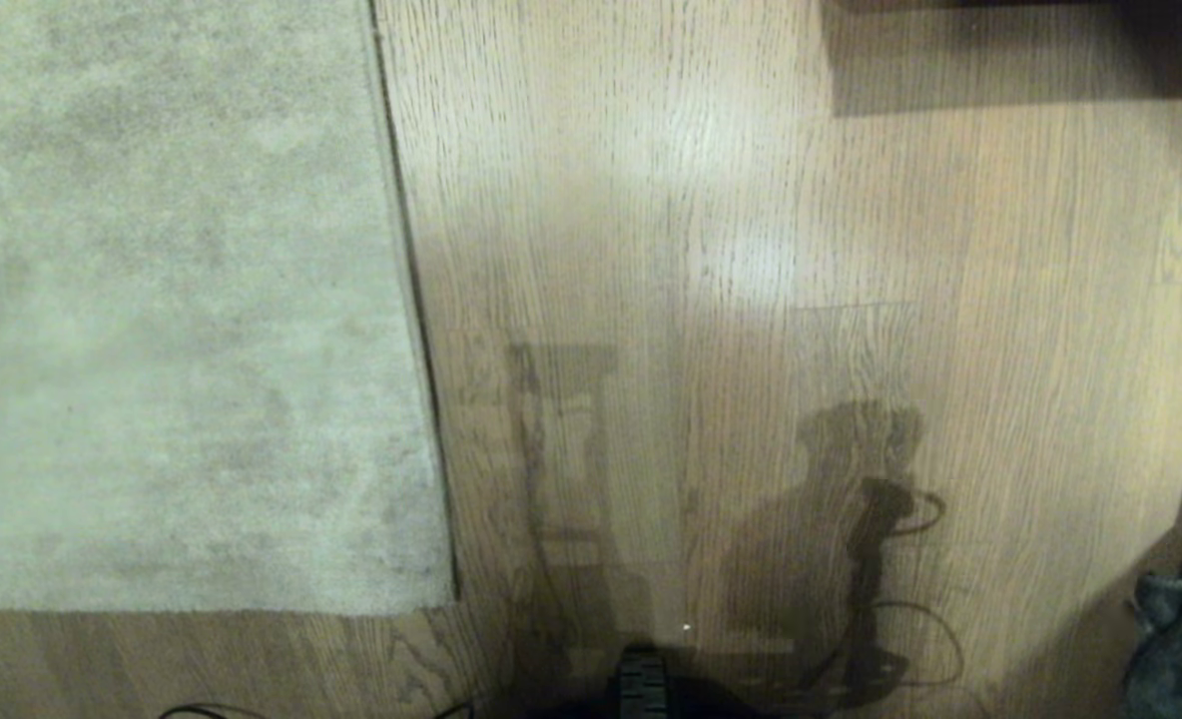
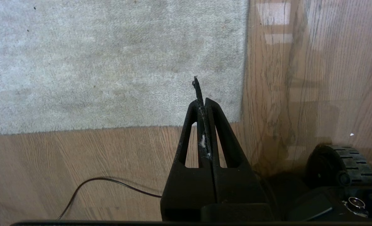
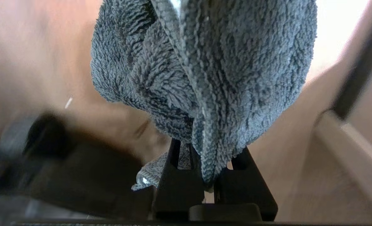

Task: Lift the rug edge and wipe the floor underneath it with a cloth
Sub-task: Lift up the carpet

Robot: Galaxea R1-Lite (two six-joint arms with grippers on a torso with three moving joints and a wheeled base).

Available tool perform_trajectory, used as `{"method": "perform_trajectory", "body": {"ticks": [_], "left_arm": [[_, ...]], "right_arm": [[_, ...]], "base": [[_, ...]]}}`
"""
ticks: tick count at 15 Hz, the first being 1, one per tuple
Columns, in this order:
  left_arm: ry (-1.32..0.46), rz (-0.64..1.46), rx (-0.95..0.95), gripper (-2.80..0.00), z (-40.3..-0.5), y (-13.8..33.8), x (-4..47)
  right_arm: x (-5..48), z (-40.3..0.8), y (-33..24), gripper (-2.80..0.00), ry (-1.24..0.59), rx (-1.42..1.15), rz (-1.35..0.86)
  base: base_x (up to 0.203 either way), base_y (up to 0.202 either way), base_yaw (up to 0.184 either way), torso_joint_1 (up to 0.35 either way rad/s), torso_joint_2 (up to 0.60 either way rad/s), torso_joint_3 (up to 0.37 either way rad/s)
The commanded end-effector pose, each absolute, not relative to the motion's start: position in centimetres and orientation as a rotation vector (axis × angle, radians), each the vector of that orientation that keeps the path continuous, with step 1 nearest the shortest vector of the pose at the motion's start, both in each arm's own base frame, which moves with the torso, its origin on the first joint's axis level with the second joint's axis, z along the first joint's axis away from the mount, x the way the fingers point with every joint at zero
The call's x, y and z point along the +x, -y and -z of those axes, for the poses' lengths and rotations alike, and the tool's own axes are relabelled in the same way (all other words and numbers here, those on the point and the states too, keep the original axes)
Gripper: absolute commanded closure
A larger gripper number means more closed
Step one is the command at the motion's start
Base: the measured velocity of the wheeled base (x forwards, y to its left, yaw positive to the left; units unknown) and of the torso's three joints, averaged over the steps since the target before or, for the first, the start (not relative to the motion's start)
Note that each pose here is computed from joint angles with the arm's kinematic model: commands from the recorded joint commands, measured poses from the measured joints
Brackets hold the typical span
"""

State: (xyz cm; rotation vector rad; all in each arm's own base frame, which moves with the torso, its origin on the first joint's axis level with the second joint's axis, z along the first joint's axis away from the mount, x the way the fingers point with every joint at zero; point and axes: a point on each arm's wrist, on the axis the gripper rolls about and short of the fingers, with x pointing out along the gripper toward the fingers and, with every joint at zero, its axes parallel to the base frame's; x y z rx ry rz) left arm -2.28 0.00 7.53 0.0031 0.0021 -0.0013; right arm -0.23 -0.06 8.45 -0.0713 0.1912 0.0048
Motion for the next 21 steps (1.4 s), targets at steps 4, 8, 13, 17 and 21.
{"method": "perform_trajectory", "body": {"ticks": [4,8,13,17,21], "left_arm": [[-0.002,0.002,0.003,0.0,-7.53,0.0,-2.28],[-0.002,0.002,0.003,0.0,-7.53,0.0,-2.28],[-0.002,0.002,0.003,0.0,-7.53,0.0,-2.28],[-0.003,0.002,0.003,0.0,-7.54,0.0,-2.27],[-0.002,0.002,0.003,0.0,-7.53,0.0,-2.28]], "right_arm": [[-2.28,-7.72,0.04,0.0,0.017,-0.061,0.004],[-2.27,-7.72,0.04,0.0,0.015,-0.06,0.004],[-2.27,-7.72,0.04,0.0,0.016,-0.06,0.004],[-2.27,-7.72,0.04,0.0,0.015,-0.061,0.004],[-2.28,-7.72,0.04,0.0,0.017,-0.061,0.004]], "base": [[0.0,0.0,0.0,0.0,0.0,0.0],[0.0,0.0,0.0,0.0,0.0,0.0],[0.0,0.0,0.0,0.0,0.0,0.0],[0.0,0.0,0.0,0.0,0.0,0.0],[0.0,0.0,0.0,0.0,0.0,0.0]]}}
